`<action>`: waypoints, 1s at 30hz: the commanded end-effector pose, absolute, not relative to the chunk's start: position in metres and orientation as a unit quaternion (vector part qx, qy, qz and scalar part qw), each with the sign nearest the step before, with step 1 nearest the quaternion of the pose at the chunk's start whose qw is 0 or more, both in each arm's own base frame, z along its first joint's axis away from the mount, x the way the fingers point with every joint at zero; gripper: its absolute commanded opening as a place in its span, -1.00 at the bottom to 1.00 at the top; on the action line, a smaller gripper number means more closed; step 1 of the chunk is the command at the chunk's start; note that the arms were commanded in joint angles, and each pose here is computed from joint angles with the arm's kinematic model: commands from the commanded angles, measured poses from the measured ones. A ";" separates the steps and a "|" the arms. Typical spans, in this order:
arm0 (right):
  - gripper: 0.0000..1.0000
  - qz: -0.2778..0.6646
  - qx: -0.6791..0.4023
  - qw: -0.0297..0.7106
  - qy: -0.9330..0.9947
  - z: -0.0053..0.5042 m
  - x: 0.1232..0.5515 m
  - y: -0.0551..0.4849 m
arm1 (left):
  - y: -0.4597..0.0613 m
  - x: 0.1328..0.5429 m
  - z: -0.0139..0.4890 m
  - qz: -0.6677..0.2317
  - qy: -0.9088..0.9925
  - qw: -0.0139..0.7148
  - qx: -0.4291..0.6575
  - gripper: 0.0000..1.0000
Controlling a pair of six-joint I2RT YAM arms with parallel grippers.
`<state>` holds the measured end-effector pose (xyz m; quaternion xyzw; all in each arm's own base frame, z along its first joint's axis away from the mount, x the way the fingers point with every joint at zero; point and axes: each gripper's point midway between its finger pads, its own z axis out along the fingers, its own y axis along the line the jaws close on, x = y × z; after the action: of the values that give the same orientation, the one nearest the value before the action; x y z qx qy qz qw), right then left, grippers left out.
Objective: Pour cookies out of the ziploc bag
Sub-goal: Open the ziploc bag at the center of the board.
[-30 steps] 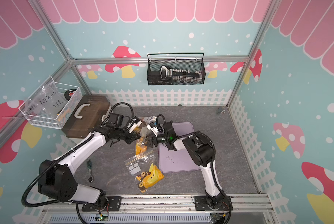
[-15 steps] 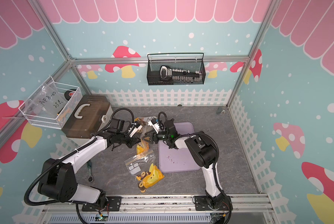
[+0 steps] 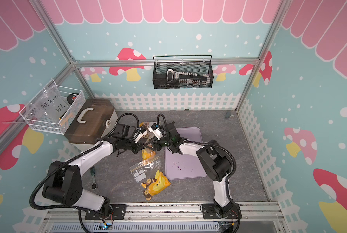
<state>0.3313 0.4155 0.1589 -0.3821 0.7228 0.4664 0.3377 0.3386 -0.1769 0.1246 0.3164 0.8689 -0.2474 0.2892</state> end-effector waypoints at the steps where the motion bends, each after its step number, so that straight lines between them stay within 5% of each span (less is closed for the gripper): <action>1: 0.15 0.432 -0.410 0.346 0.725 0.168 0.323 0.418 | -0.181 0.341 0.127 -0.263 0.860 0.301 0.318 -1.00; 18: 0.24 0.400 -0.384 0.395 0.732 0.184 0.324 0.359 | -0.177 0.344 0.130 -0.273 0.856 0.307 0.313 -1.00; 30: 0.16 0.436 -0.395 0.334 0.736 0.148 0.327 0.373 | -0.179 0.343 0.131 -0.279 0.854 0.307 0.314 -1.00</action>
<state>0.3314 0.3582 0.1441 -0.3708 0.7574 0.4148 0.3417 0.3430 -0.1779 0.1317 0.3097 0.8599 -0.2703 0.3028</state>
